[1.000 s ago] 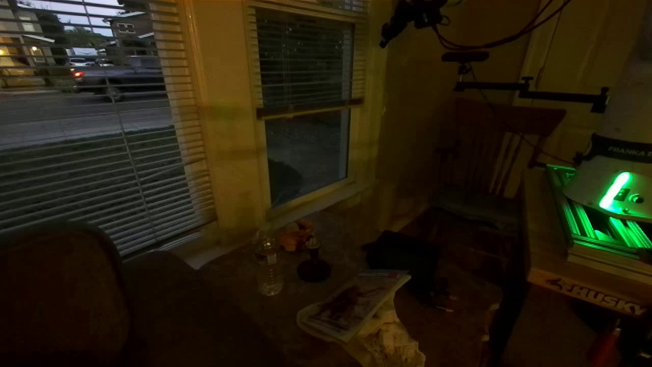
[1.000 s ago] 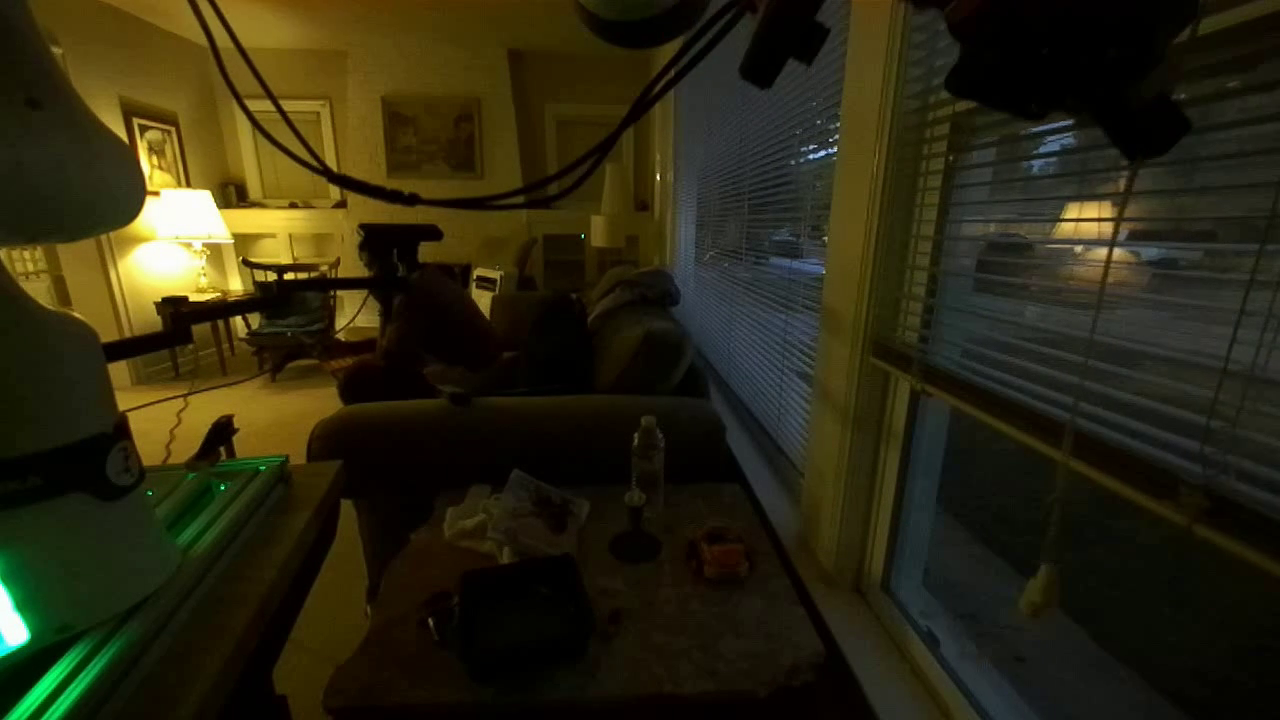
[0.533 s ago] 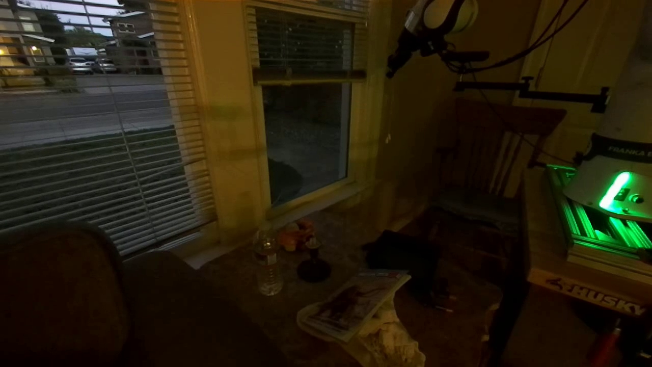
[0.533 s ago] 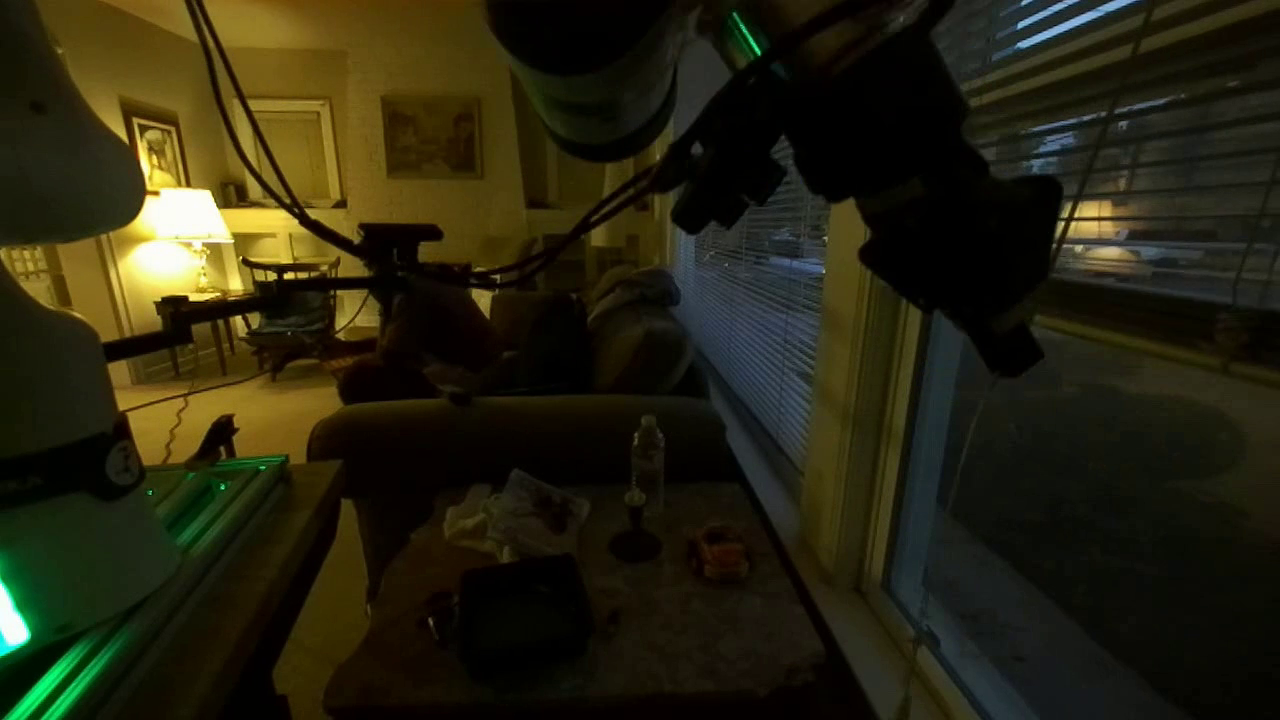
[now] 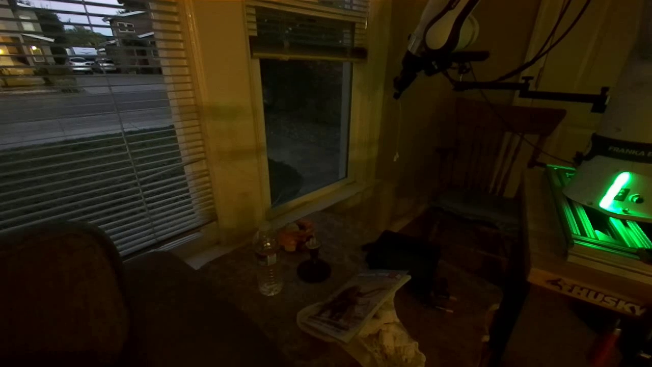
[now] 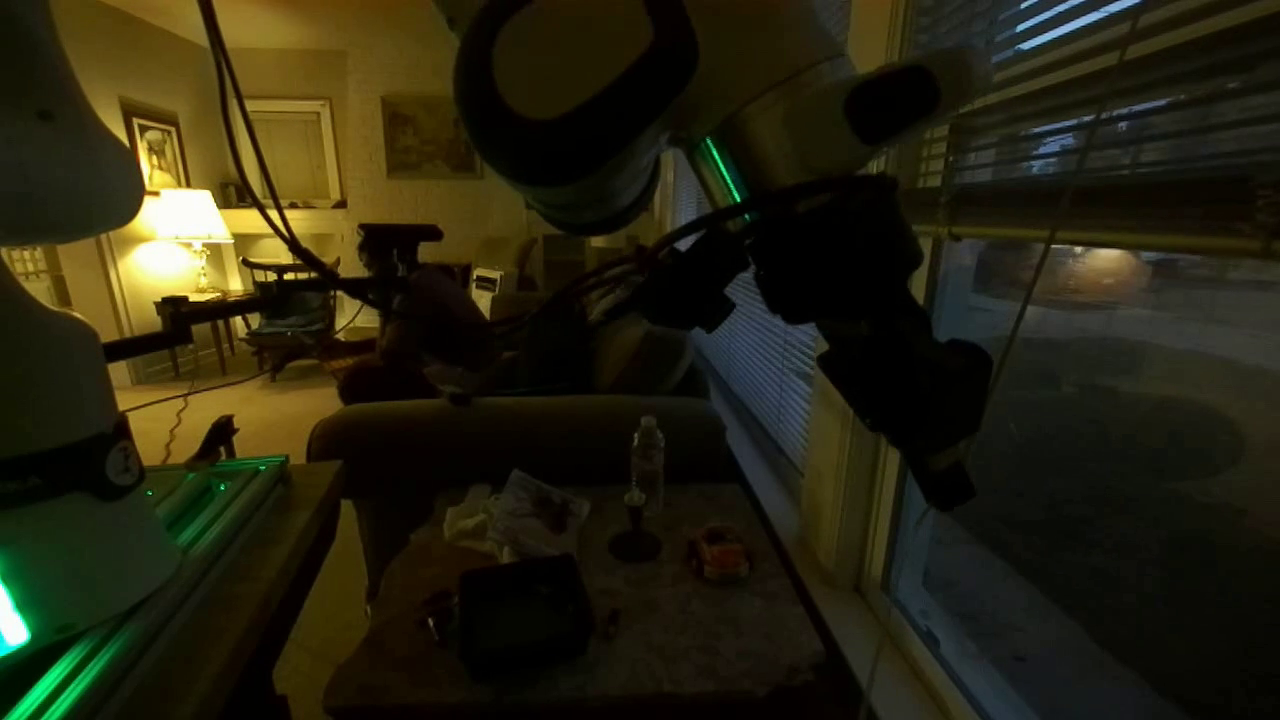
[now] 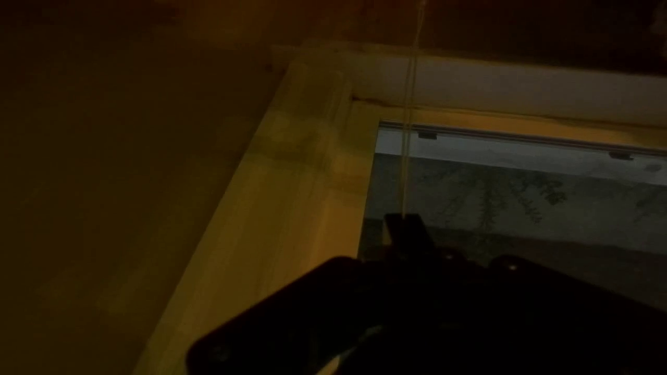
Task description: Open the blinds on the right window.
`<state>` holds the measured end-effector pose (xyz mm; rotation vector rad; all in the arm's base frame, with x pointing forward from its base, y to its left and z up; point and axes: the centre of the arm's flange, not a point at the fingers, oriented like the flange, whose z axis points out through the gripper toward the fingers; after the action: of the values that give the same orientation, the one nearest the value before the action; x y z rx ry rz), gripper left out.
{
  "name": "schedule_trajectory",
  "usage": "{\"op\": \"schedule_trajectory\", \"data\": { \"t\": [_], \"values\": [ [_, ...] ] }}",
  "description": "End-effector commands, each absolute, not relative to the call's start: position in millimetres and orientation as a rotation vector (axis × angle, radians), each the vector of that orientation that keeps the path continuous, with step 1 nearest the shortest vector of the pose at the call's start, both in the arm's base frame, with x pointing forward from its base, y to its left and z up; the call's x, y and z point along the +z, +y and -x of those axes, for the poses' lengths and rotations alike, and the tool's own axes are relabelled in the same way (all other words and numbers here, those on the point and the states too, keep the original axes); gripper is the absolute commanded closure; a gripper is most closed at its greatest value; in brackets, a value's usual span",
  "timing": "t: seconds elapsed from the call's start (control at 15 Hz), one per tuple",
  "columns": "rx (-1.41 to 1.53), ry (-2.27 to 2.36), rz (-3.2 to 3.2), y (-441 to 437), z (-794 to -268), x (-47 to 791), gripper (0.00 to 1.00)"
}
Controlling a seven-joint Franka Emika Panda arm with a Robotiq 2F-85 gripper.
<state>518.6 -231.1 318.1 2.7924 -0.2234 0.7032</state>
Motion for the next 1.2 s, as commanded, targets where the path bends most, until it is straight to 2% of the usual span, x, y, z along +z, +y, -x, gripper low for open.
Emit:
{"op": "schedule_trajectory", "data": {
  "t": [0.0, 0.13, 0.2, 0.27, 0.4, 0.93, 1.13],
  "values": [
    [0.639, -0.241, -2.817, -221.9, -514.6, 290.8, 1.00],
    [0.650, -0.223, -2.820, -221.9, -517.2, 297.8, 0.98],
    [0.648, -0.221, -2.818, -221.5, -518.0, 300.4, 0.73],
    [0.652, -0.224, -2.815, -221.1, -518.4, 301.9, 0.73],
    [0.660, -0.226, -2.813, -219.6, -517.3, 308.1, 0.62],
    [0.732, -0.183, -2.742, -212.5, -509.8, 414.4, 0.04],
    [0.856, -0.193, -2.677, -213.2, -516.6, 486.5, 0.00]
  ]
}}
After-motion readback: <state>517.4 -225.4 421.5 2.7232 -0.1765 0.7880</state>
